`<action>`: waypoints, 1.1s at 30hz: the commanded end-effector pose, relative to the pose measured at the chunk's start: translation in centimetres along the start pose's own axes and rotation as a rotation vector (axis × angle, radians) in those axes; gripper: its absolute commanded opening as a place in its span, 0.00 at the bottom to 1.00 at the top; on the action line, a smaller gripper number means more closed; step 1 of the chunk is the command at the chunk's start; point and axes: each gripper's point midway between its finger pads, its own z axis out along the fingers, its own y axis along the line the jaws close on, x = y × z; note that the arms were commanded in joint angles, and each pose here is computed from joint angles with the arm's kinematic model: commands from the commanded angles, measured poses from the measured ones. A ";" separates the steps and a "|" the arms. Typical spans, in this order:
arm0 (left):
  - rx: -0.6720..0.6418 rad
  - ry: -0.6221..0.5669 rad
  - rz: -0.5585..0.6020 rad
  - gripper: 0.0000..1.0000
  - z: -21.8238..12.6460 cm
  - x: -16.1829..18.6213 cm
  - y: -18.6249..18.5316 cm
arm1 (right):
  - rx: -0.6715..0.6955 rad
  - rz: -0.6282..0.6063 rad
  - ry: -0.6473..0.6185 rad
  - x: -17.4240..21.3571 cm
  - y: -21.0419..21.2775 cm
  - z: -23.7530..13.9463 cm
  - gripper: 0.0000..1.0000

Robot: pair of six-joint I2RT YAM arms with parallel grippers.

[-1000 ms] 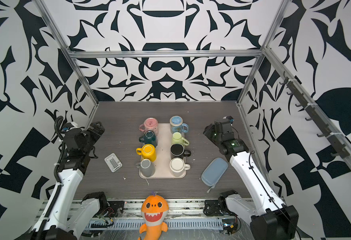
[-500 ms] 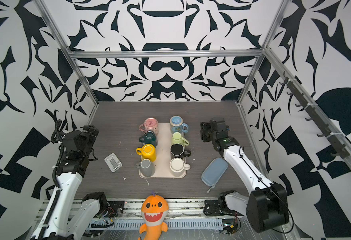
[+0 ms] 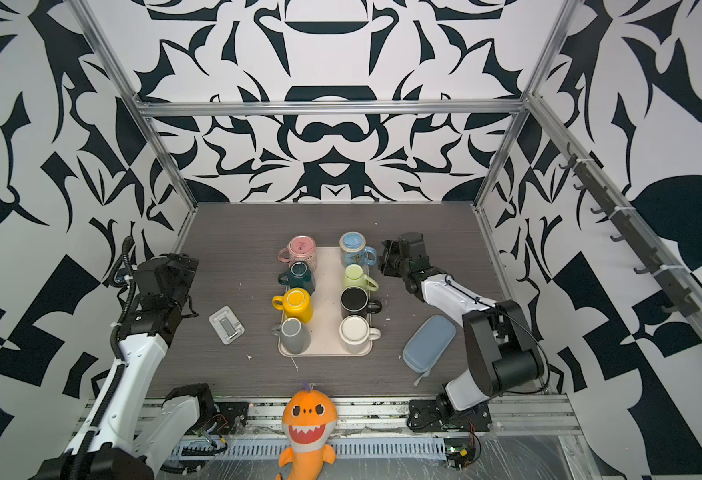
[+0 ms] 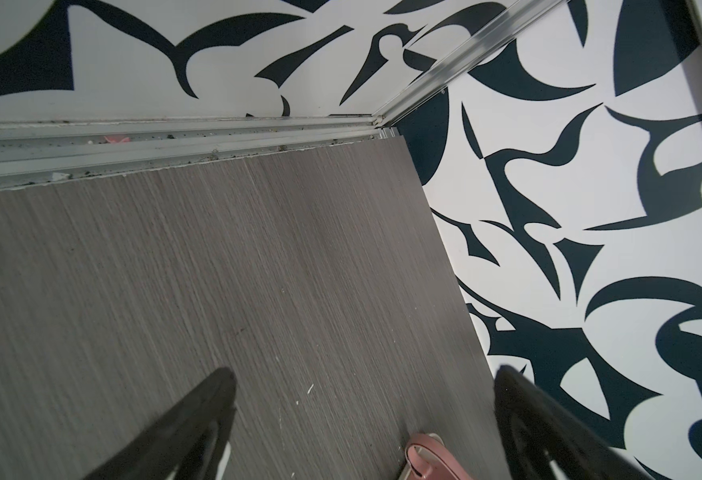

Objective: Turn the mug right side up
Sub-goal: 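Raise both arms and move the right gripper toward the blue butterfly mug, then lower the right gripper onto the blue butterfly mug and close on it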

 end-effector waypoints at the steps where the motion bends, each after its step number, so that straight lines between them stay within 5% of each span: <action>1: -0.045 0.003 -0.013 1.00 0.0 -0.1 0.5 | -0.100 0.044 0.098 2.7 2.9 0.7 0.49; 33: -0.054 -0.012 -0.013 1.00 0.1 -0.3 0.6 | -0.167 0.102 0.057 0.2 2.4 5.0 0.48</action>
